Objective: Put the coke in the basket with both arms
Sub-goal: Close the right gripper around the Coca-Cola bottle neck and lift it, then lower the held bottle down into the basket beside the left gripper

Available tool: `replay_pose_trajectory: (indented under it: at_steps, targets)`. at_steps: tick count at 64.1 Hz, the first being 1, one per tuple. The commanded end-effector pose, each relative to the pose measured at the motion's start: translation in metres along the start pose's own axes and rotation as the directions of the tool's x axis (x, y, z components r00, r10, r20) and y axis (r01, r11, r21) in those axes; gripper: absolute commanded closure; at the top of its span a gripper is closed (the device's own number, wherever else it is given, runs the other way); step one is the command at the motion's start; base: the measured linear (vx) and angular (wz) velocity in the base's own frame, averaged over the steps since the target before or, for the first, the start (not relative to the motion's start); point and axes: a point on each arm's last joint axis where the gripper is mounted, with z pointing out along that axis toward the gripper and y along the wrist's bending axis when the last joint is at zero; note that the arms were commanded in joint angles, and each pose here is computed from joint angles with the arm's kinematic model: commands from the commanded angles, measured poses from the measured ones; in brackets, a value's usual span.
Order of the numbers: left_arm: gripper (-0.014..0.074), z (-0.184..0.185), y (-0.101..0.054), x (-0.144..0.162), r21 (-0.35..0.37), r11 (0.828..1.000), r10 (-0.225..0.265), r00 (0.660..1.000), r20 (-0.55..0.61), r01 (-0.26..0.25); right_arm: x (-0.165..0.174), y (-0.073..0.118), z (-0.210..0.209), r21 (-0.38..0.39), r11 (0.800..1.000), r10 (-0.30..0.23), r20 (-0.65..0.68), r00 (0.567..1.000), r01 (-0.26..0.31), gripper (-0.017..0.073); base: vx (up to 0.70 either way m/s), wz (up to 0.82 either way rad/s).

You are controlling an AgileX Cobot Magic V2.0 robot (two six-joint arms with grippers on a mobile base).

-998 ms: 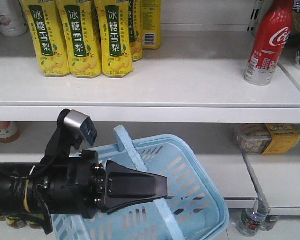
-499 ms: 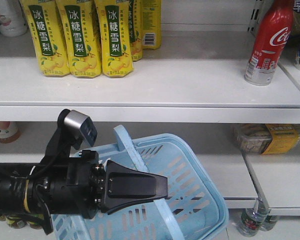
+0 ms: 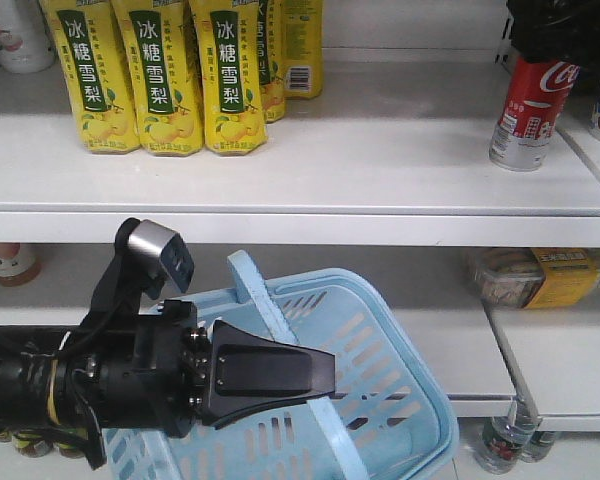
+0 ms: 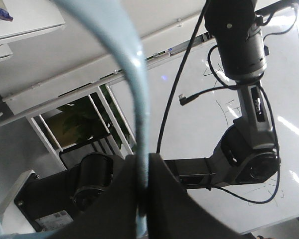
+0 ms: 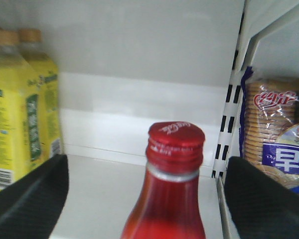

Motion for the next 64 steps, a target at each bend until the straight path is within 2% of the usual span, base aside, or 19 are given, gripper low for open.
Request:
replay_pose_trajectory:
  at_steps: [1,4,9,19,21,29,38,41,45,49,52,54,57,58,61,62,64]
  targets:
    - [0.0600,-0.003,-0.034,0.004,0.244,0.969,0.040,0.998,-0.050,-0.026,-0.027,0.000,-0.003,-0.007,1.000,-0.021,0.098,0.995,0.022,0.0018,0.00,0.00]
    - [0.0600,-0.003,-0.034,0.004,0.244,0.969,0.040,0.998,-0.050,-0.026,-0.029,-0.001,-0.003,-0.005,1.000,-0.020,0.103,0.995,0.021,0.0064,0.00,0.00]
    - [0.0600,-0.003,-0.034,0.004,0.244,0.969,0.040,0.998,-0.050,-0.026,-0.029,-0.001,-0.003,-0.005,1.000,-0.020,0.102,0.995,0.021,0.0190,0.00,0.00]
    - [0.0600,-0.003,-0.034,0.004,0.244,0.969,0.040,0.998,-0.050,-0.026,-0.026,-0.004,-0.007,0.035,0.999,-0.022,0.034,0.999,0.021,0.0536,0.00,0.00]
    - [0.0600,-0.003,-0.034,0.004,0.244,0.969,0.040,0.998,-0.050,-0.026,-0.027,-0.005,-0.010,0.043,0.999,-0.022,0.027,0.999,0.021,0.0576,0.00,0.00]
    - [0.0600,-0.003,-0.034,0.004,0.244,0.969,0.040,0.998,-0.050,-0.026,-0.041,-0.008,-0.033,0.070,0.997,-0.026,0.050,0.998,0.022,0.0570,0.00,0.00]
    - [0.0600,-0.003,-0.034,0.004,0.244,0.969,0.040,0.998,-0.050,-0.026,-0.066,-0.011,-0.078,0.107,0.994,-0.021,0.118,0.993,0.009,0.0568,0.00,0.00]
    - [0.0600,-0.003,-0.034,0.004,0.244,0.969,0.040,0.998,-0.050,-0.026,-0.071,-0.013,-0.093,0.124,0.992,-0.004,0.121,0.993,-0.011,0.0567,0.00,0.00]
    - [0.0600,-0.003,-0.034,0.004,0.244,0.969,0.040,0.998,-0.050,-0.026,-0.077,-0.015,-0.115,0.134,0.988,0.055,0.123,0.991,-0.071,0.0565,0.00,0.00]
    - [0.0600,-0.003,-0.034,0.004,0.244,0.969,0.040,0.998,-0.050,-0.026,-0.075,-0.015,-0.131,0.136,0.987,0.071,0.089,0.993,-0.083,0.0564,0.00,0.00]
    - [0.0600,-0.003,-0.034,0.004,0.244,0.969,0.040,0.998,-0.050,-0.026,-0.071,-0.013,-0.144,0.114,0.989,0.083,0.070,0.994,-0.090,0.0563,0.00,0.00]
    - [0.0600,-0.003,-0.034,0.004,0.244,0.969,0.040,0.998,-0.050,-0.026,-0.067,-0.011,-0.150,0.095,0.993,0.069,0.049,0.996,-0.074,0.0562,0.00,0.00]
    - [0.0600,-0.003,-0.034,0.004,0.244,0.969,0.040,0.998,-0.050,-0.026,-0.061,-0.006,-0.159,0.047,0.994,0.099,0.033,0.995,-0.101,0.0563,0.00,0.00]
    - [0.0600,-0.003,-0.034,0.004,0.244,0.969,0.040,0.998,-0.050,-0.026,-0.058,-0.004,-0.161,0.029,0.996,0.089,0.018,0.996,-0.089,0.0563,0.00,0.00]
    - [0.0600,-0.003,-0.034,0.004,0.244,0.969,0.040,0.998,-0.050,-0.026,-0.050,0.003,-0.166,-0.038,0.993,0.114,-0.019,0.993,-0.115,0.0561,0.00,0.00]
    - [0.0600,-0.003,-0.034,0.004,0.244,0.969,0.040,0.998,-0.050,-0.026,-0.045,0.007,-0.167,-0.074,0.986,0.146,-0.039,0.988,-0.149,0.0561,0.00,0.00]
    - [0.0600,-0.003,-0.034,0.004,0.244,0.969,0.040,0.998,-0.050,-0.026,-0.039,0.012,-0.169,-0.127,0.978,0.158,-0.065,0.985,-0.165,0.0561,0.00,0.00]
